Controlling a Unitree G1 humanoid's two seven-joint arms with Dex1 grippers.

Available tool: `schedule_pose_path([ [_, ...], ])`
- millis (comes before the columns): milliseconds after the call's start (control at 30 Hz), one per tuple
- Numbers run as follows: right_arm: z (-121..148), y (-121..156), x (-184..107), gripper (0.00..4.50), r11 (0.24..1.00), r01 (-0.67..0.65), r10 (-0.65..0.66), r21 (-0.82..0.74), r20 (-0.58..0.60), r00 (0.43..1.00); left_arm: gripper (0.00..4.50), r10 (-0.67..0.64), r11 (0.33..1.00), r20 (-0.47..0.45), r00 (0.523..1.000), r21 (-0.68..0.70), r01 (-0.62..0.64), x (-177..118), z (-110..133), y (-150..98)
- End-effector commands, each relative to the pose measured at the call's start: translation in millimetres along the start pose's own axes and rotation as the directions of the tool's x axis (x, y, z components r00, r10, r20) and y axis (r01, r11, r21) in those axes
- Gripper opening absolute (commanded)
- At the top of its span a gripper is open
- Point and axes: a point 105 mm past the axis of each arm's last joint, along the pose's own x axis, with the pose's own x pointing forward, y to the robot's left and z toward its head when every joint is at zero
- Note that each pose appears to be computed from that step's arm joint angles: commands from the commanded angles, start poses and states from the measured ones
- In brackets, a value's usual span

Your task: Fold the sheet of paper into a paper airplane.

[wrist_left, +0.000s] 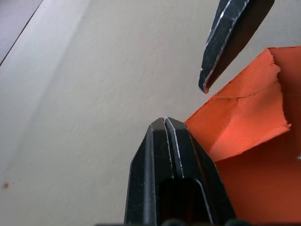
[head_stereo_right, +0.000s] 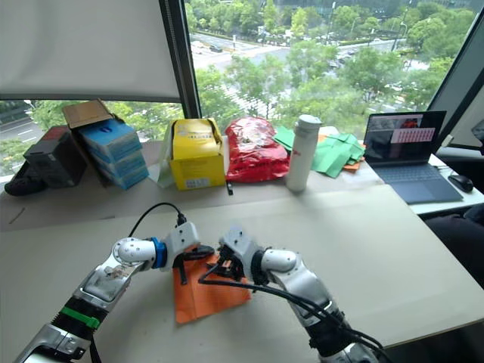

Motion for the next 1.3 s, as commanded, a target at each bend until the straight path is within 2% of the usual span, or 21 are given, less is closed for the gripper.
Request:
schedule_pose_path([
  [33,33,-9,-10,2.57,0.999,0.001,-0.007,0.048,0.122,0.993,0.0,-0.02,0.999,-0.08,0.997,-0.036,0.017,1,-23,-8],
  [67,35,-10,-10,2.57,0.998,0.002,-0.009,0.057,0.128,0.992,0.0,-0.02,0.999,-0.08,0.997,-0.035,0.017,1,-23,-7],
  [100,34,-12,-8,2.34,0.998,0.011,-0.018,0.057,0.118,0.993,0.0,-0.019,0.999,-0.08,0.997,-0.035,0.016,1,-23,-7],
  [333,-2,-7,8,0.05,1.0,0.012,-0.012,-0.014,-0.036,0.999,0.0,-0.01,0.999,-0.074,0.997,-0.032,0.008,1,-21,-5],
  [633,-25,-12,24,0.05,0.998,0.033,-0.039,-0.049,-0.128,0.991,0.0,-0.007,0.999,-0.071,0.997,-0.031,0.004,1,-21,-5],
  [833,-58,-13,23,0.05,1.0,0.025,-0.028,-0.017,-0.289,0.957,0.0,-0.004,1.0,-0.068,0.998,-0.03,0.001,1,-21,-6],
  [933,-65,-8,21,0.05,1.0,-0.002,0.0,-0.005,-0.328,0.945,0.0,-0.002,1.0,-0.066,0.998,-0.031,0.0,1,-20,-6],
  [1300,-73,-4,8,0.05,1.0,0.009,0.001,0.026,-0.359,0.933,0.0,0.001,1.0,-0.068,0.998,-0.031,-0.003,0,-21,-7],
])
